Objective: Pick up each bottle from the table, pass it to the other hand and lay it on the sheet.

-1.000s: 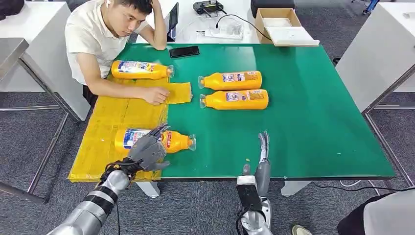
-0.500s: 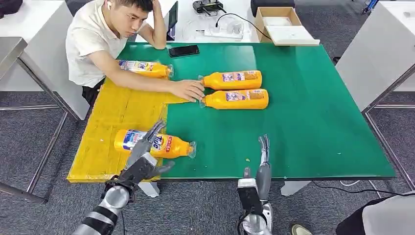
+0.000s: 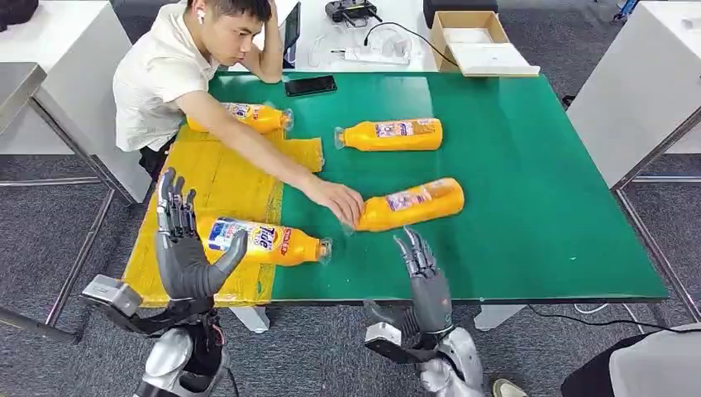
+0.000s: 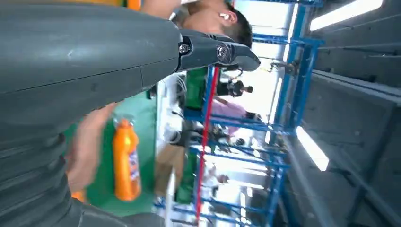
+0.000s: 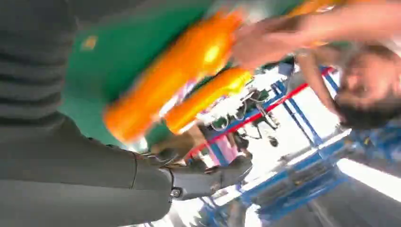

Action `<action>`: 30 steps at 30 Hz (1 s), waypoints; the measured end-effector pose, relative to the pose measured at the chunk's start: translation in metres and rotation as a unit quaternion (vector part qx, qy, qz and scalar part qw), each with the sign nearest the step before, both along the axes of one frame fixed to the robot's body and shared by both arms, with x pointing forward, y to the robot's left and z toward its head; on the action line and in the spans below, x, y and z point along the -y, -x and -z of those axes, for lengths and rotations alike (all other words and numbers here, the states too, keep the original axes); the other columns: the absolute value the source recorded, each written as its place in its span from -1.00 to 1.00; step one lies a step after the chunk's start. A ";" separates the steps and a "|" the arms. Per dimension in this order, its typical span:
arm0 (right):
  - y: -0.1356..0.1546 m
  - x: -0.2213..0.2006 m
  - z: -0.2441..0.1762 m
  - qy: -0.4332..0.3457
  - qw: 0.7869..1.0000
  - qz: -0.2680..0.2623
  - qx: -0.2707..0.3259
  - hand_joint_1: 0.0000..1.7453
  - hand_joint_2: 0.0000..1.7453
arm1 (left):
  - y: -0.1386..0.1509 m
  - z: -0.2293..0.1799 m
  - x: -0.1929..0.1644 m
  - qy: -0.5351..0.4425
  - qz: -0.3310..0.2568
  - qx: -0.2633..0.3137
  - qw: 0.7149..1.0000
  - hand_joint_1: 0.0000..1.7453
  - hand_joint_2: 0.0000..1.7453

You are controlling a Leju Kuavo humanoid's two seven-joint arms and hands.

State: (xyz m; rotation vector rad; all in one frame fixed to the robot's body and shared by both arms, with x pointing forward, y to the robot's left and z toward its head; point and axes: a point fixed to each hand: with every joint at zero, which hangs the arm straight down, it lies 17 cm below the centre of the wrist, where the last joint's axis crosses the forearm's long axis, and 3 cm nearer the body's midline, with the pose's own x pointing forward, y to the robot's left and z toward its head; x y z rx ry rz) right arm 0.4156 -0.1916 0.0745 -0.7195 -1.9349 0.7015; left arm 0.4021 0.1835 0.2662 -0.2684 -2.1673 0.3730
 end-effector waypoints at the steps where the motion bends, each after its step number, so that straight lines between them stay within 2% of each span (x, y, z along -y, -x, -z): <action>1: -0.004 0.009 0.003 0.004 1.000 0.008 -0.003 -1.00 1.00 | 0.001 -0.001 -0.001 0.002 0.000 0.002 1.000 -1.00 1.00; 12: -0.040 0.077 0.022 0.069 0.994 0.069 -0.042 -1.00 1.00 | 0.019 -0.016 -0.010 -0.001 -0.016 0.035 0.999 -1.00 1.00; 22: -0.044 0.090 0.033 0.078 0.992 0.076 -0.060 -1.00 1.00 | 0.022 -0.019 -0.011 0.001 -0.018 0.039 0.999 -1.00 1.00; 30: -0.052 0.102 0.053 0.081 0.986 0.094 -0.108 -1.00 1.00 | 0.021 -0.020 -0.010 -0.009 -0.026 0.035 0.999 -1.00 1.00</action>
